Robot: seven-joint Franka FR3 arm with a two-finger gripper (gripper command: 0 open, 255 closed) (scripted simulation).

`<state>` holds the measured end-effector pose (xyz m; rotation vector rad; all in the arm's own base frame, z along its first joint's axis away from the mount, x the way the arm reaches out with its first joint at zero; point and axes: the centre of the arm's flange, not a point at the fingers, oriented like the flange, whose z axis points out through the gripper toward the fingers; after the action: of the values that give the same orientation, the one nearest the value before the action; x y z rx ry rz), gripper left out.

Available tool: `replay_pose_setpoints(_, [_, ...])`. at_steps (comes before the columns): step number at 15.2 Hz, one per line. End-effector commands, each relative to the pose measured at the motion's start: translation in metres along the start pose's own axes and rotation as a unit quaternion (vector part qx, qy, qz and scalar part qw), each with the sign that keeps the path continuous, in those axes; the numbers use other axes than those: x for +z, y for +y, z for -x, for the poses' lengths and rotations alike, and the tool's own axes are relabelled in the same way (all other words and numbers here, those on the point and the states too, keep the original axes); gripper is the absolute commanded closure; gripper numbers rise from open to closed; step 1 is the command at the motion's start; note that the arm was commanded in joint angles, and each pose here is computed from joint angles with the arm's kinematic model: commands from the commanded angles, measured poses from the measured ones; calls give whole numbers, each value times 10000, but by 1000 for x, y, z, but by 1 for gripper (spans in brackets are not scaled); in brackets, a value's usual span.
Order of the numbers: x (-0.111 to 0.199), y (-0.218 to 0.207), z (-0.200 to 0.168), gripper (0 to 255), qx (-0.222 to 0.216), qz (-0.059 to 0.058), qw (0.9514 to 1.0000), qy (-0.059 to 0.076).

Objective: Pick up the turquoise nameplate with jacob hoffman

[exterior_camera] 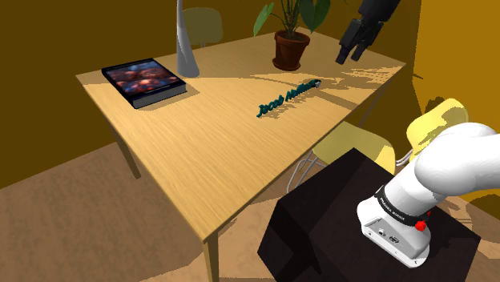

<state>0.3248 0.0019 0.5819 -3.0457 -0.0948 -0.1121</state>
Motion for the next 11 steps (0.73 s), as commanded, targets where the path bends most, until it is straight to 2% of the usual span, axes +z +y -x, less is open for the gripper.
replay_pose_setpoints(1, [0,0,0,0,0,0,10000,0])
replay_pose_setpoints(6, [46,4,-50,0,573,137,9982,-77])
replay_pose_setpoints(11, [92,15,-98,0,1145,274,9929,-154])
